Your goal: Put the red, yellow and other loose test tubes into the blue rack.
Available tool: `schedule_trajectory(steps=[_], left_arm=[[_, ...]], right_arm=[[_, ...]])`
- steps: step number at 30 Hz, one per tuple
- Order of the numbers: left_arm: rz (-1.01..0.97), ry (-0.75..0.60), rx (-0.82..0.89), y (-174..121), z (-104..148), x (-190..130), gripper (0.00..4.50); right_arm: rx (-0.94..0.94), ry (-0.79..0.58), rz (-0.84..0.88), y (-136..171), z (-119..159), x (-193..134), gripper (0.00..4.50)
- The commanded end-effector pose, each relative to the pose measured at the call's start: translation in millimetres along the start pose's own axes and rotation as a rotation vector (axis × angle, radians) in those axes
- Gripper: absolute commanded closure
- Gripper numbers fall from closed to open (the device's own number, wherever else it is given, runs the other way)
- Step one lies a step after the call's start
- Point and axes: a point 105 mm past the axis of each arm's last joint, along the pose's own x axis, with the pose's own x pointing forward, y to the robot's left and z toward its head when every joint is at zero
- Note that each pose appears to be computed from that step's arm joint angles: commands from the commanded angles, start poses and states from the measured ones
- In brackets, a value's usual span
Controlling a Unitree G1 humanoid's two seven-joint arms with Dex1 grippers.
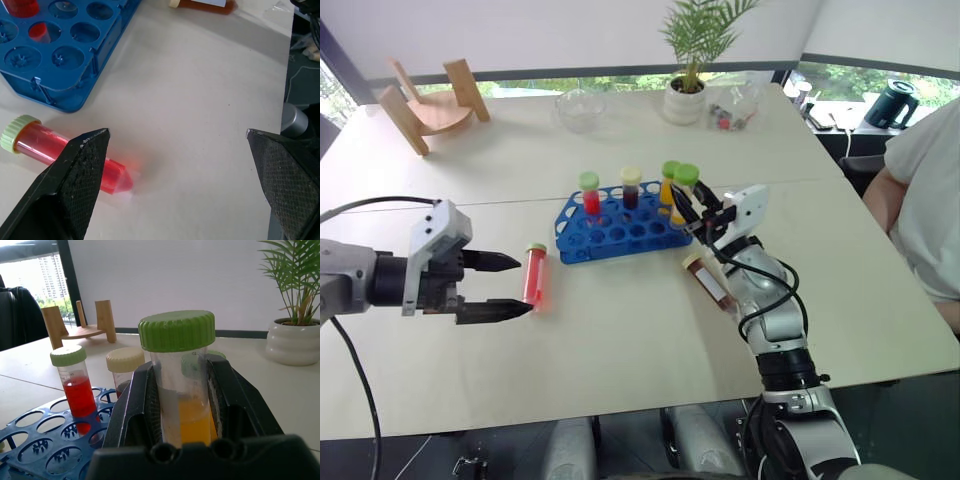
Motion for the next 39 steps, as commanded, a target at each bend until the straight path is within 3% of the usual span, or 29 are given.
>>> schedule_trajectory(steps=[1, 16, 23, 27, 32, 34, 39], left_arm=[[0.009, -0.009, 0.03, 1.0, 5.1, -2.3, 0.0], [0.009, -0.012, 0.023, 0.5, 2.3, -1.5, 0.0], [0.008, -0.014, 0.026, 0.5, 2.0, -1.3, 0.0], [0.0, -0.018, 0.034, -0.1, 1.7, 2.0, 0.0], [-0.012, -0.019, 0.048, -1.0, -0.9, 7.3, 0.0], [-0.016, -0.017, 0.056, -1.9, -2.7, 10.8, 0.0], [-0.021, -0.002, 0.089, -5.7, -6.6, 15.1, 0.0]], right_arm=[[-0.013, 0.013, 0.006, 2.0, -3.0, -4.2, 3.62], [-0.048, -0.004, -0.015, 2.8, -5.7, 0.1, 3.62], [-0.081, -0.024, -0.022, -2.1, 3.5, -4.0, 0.11], [-0.107, -0.03, 0.029, -5.1, 23.3, -8.5, 0.05], [-0.137, -0.015, 0.185, -13.8, 72.5, -10.6, 0.05], [-0.114, 0.048, 0.272, -16.4, 84.0, -12.2, 0.05], [-0.009, 0.464, 0.51, -19.5, 82.9, -22.6, 0.05]])
